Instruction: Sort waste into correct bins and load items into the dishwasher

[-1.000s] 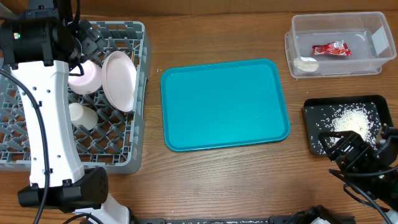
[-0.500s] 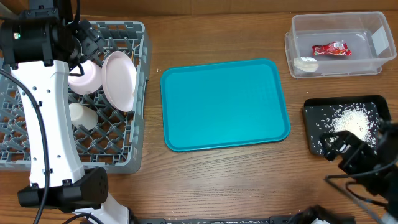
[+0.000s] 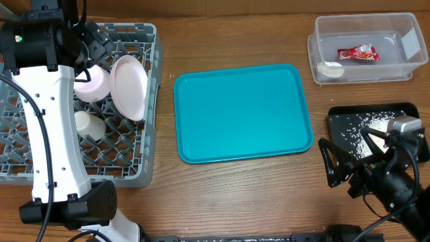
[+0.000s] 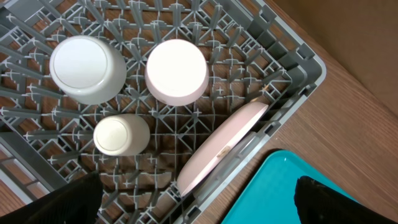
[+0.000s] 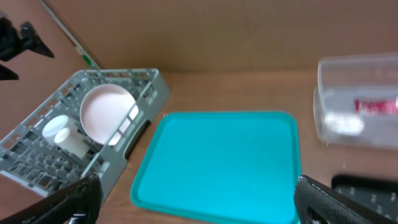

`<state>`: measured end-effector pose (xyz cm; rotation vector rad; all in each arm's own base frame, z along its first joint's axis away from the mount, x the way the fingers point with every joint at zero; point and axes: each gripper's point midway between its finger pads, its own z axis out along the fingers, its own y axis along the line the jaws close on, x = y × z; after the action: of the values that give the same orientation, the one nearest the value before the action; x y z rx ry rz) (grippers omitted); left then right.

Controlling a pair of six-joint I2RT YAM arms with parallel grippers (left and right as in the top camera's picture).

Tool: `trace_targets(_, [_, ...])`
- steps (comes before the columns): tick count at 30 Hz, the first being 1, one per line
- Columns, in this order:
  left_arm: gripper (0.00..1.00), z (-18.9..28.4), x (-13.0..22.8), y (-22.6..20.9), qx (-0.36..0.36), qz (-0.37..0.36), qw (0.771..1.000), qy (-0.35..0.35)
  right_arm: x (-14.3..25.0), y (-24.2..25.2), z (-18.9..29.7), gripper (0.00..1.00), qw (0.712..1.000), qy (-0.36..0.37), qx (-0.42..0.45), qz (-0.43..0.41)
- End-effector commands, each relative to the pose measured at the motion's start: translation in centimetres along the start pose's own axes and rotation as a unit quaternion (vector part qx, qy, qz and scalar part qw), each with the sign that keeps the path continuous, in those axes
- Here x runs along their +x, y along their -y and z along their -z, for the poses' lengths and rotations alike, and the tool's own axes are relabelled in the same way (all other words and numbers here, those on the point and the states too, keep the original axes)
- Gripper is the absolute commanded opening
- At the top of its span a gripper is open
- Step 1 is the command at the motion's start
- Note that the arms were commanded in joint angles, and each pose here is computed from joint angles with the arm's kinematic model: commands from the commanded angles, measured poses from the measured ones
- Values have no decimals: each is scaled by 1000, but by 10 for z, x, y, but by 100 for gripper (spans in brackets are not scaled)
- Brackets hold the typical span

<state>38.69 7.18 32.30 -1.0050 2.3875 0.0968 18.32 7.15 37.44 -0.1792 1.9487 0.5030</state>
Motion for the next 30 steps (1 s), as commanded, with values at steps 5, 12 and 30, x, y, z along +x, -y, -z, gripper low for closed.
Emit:
trace_targets(5, [100, -2, -1, -1, -7, 2, 1000, 2, 11, 17, -18, 100, 998, 39, 29, 30])
trace_targets(12, [100, -3, 0, -1, -7, 1, 1000, 1, 64, 35, -57, 100, 996, 82, 10, 37])
trace_targets(30, [100, -3, -1, -2, -7, 2, 1000, 2, 133, 64, -93, 100, 979, 191, 18, 73])
